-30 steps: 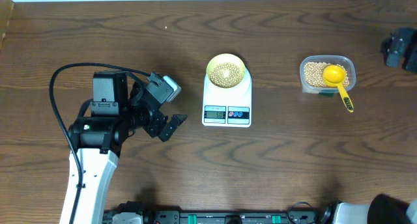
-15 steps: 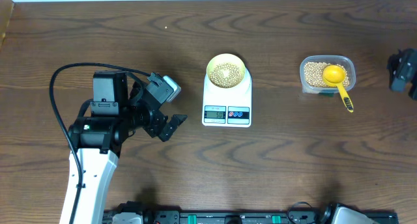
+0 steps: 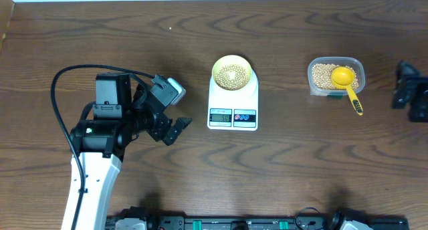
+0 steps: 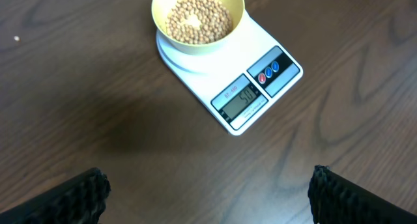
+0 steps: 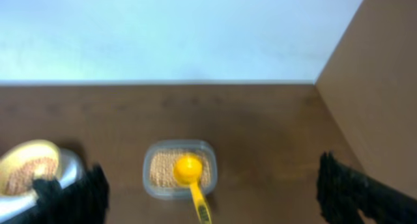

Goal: Scoop item into bowl and weigh 50g on scale

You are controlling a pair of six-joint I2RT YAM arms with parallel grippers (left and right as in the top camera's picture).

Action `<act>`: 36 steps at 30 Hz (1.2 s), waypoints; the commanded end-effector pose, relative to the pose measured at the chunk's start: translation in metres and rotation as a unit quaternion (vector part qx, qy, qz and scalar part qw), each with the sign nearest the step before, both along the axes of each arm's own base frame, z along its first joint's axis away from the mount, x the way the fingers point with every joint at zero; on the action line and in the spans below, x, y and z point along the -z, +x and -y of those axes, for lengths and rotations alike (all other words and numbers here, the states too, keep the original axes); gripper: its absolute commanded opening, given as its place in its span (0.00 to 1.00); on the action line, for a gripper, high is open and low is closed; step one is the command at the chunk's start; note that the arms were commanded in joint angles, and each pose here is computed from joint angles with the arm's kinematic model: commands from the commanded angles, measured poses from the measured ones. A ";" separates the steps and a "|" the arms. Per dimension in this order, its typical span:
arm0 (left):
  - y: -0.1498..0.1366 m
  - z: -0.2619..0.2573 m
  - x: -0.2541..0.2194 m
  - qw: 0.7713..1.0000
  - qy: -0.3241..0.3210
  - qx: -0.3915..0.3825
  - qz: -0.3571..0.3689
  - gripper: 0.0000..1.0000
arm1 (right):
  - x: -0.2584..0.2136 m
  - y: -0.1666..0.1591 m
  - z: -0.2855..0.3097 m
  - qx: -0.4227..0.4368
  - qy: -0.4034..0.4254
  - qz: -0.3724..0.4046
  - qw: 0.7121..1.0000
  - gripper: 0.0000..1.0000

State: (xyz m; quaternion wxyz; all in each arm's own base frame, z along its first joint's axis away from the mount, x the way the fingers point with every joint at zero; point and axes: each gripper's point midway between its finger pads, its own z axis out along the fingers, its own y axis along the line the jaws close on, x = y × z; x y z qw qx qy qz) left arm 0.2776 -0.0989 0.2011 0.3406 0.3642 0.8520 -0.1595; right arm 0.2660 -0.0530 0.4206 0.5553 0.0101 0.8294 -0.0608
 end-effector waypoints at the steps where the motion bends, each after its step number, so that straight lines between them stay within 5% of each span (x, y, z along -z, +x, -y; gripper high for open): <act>1: -0.001 0.001 0.002 1.000 -0.002 0.006 -0.001 1.00 | 0.042 0.005 -0.005 -0.019 -0.012 0.005 1.000 0.99; 18: -0.001 0.001 0.002 1.000 -0.001 0.006 -0.001 0.99 | 0.165 0.008 -0.037 -0.063 -0.081 0.153 0.983 0.99; 36: -0.001 0.001 0.002 1.000 -0.001 0.006 -0.001 0.99 | 0.226 -0.020 -0.046 -0.069 -0.090 0.225 0.968 0.99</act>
